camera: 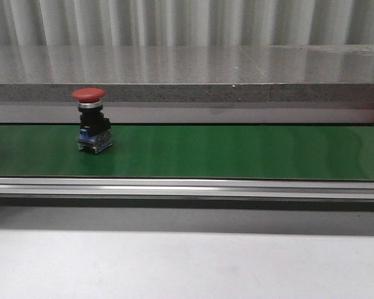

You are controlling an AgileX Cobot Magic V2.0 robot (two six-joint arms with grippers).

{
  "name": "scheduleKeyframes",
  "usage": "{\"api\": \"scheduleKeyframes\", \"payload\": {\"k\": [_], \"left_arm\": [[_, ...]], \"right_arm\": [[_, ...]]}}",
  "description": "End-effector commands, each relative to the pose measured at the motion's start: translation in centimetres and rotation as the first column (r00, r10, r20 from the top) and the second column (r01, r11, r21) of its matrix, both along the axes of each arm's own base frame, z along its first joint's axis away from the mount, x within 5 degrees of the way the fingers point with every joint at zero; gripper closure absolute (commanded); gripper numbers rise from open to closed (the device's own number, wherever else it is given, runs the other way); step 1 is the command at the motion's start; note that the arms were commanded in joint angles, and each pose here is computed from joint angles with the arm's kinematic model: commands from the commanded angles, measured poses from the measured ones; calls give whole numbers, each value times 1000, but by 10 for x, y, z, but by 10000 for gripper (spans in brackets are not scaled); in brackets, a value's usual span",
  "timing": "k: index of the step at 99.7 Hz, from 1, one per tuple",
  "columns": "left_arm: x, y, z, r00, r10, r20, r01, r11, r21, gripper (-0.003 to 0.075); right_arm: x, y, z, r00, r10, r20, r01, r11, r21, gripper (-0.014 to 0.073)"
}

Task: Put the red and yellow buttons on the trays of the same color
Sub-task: 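Carry the yellow button onto the green belt and open the left gripper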

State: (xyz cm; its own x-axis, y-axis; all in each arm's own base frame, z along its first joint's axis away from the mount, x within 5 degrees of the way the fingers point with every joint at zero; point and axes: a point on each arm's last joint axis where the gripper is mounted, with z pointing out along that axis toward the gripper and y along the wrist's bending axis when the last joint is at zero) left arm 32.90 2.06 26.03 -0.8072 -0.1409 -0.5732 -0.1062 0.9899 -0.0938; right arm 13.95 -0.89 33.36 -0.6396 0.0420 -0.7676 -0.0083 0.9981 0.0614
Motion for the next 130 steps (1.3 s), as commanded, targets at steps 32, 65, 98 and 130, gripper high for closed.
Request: {"api": "scheduleKeyframes", "payload": {"k": [32, 65, 98, 130], "left_arm": [[6, -2, 13, 997, 10, 78, -9, 1000, -18, 295], [-17, -22, 55, 980, -51, 190, 54, 998, -12, 69], [-97, -28, 123, 924, -84, 374, 85, 996, 14, 81], [-193, -26, 108, 858, -89, 505, 73, 996, 51, 81]], "right_arm": [[1, -1, 12, 997, -6, 79, 7, 1000, -9, 661], [1, -1, 12, 997, -6, 79, 7, 1000, -9, 661], [1, -1, 12, 997, -6, 79, 7, 1000, -9, 661], [1, -1, 12, 997, -6, 79, 7, 1000, -9, 661]]}}
